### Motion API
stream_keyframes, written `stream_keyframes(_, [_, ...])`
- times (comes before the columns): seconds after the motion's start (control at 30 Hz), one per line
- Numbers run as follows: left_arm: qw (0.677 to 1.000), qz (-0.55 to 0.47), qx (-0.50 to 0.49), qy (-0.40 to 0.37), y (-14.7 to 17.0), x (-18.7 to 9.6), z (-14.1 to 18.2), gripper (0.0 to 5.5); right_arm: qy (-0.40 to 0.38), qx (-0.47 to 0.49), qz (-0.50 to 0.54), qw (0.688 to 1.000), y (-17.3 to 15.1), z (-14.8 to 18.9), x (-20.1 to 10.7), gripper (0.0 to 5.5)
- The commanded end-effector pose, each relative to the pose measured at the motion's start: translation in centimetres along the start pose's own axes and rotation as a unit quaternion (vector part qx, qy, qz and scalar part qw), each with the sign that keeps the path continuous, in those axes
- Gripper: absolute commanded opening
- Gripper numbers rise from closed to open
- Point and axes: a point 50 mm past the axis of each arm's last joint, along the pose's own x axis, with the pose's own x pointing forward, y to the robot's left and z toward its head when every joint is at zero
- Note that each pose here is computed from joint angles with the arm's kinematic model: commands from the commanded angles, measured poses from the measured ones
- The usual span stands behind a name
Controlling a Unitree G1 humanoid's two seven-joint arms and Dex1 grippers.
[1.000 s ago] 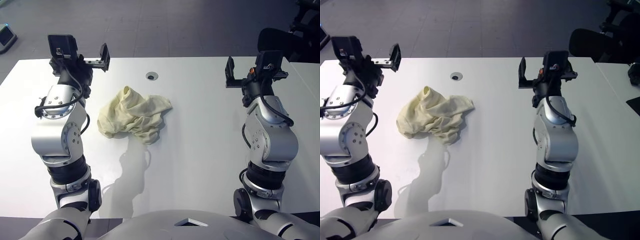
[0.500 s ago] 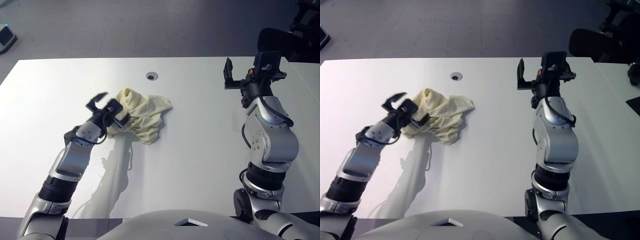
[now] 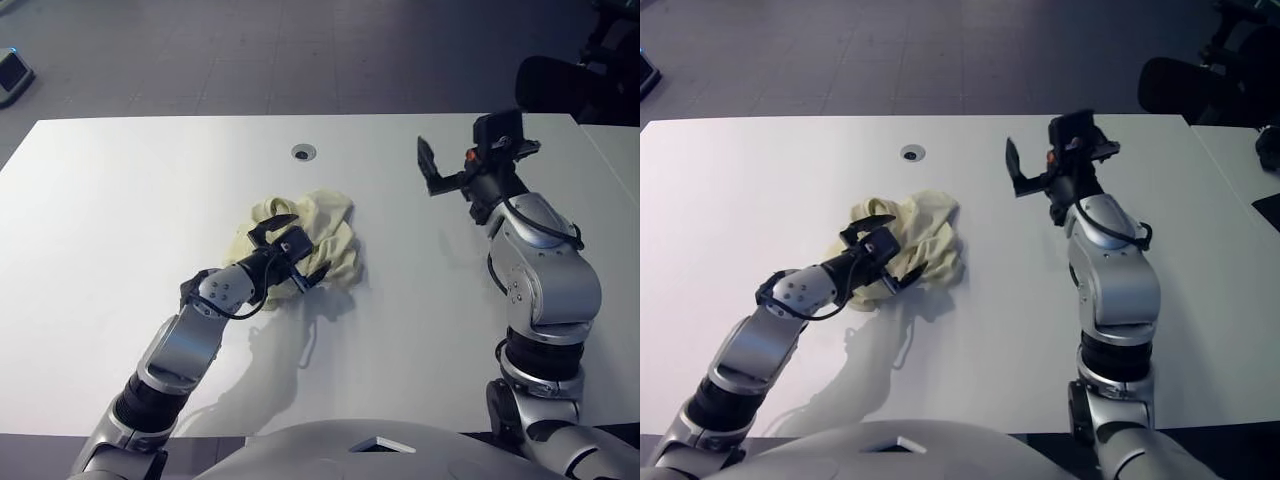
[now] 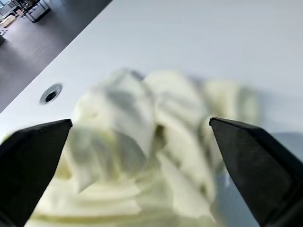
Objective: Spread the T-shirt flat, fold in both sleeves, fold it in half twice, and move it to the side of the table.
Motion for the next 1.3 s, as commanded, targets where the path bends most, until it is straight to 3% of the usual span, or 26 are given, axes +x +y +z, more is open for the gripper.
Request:
stream_keyframes(0.03, [0.999, -0.014, -0.048, -0.018, -0.4, -0.6, 1.1, 5.40, 0.023, -0.061, 0.126, 0.990, 2.4, -0.6, -0.6, 5.37])
stream_keyframes(0.13, [0.997, -0.017, -0.072, -0.037, 0.9, -1.6, 2.0, 5.40, 0.032, -0.088, 0.191, 0.977, 4.1, -1.0, -0.4, 5.37])
stream_keyframes(0.23, [1.000, -0.001, -0.026, -0.003, 3.6, -3.1, 1.5, 5.40, 0.031, -0.098, 0.220, 0.970, 5.5, -1.4, -0.3, 5.37])
stream_keyframes(0.47, [0.991, 0.084, 0.040, 0.098, 8.0, -4.2, -1.7, 5.40, 0.021, -0.097, 0.178, 0.979, 5.1, -1.4, -0.1, 5.37])
stream_keyframes(0.63, [0.979, 0.062, 0.088, 0.172, 6.2, -1.2, -7.5, 5.40, 0.012, -0.097, 0.172, 0.980, 5.1, -1.0, 0.1, 5.37])
stream_keyframes(0.77, [0.988, 0.040, 0.092, 0.121, 4.4, 1.1, -6.7, 5.40, 0.020, -0.095, 0.173, 0.980, 4.9, -1.4, -0.1, 5.37])
stream_keyframes(1.0, [0.990, -0.032, 0.115, 0.073, 0.4, 1.9, -4.9, 5.40, 0.081, -0.101, 0.210, 0.969, 5.2, -3.4, -1.1, 5.37])
stream_keyframes(1.3, [0.992, -0.026, 0.105, 0.070, 0.5, 1.9, -4.5, 5.40, 0.118, -0.159, 0.297, 0.934, 7.2, -5.4, -3.1, 5.37])
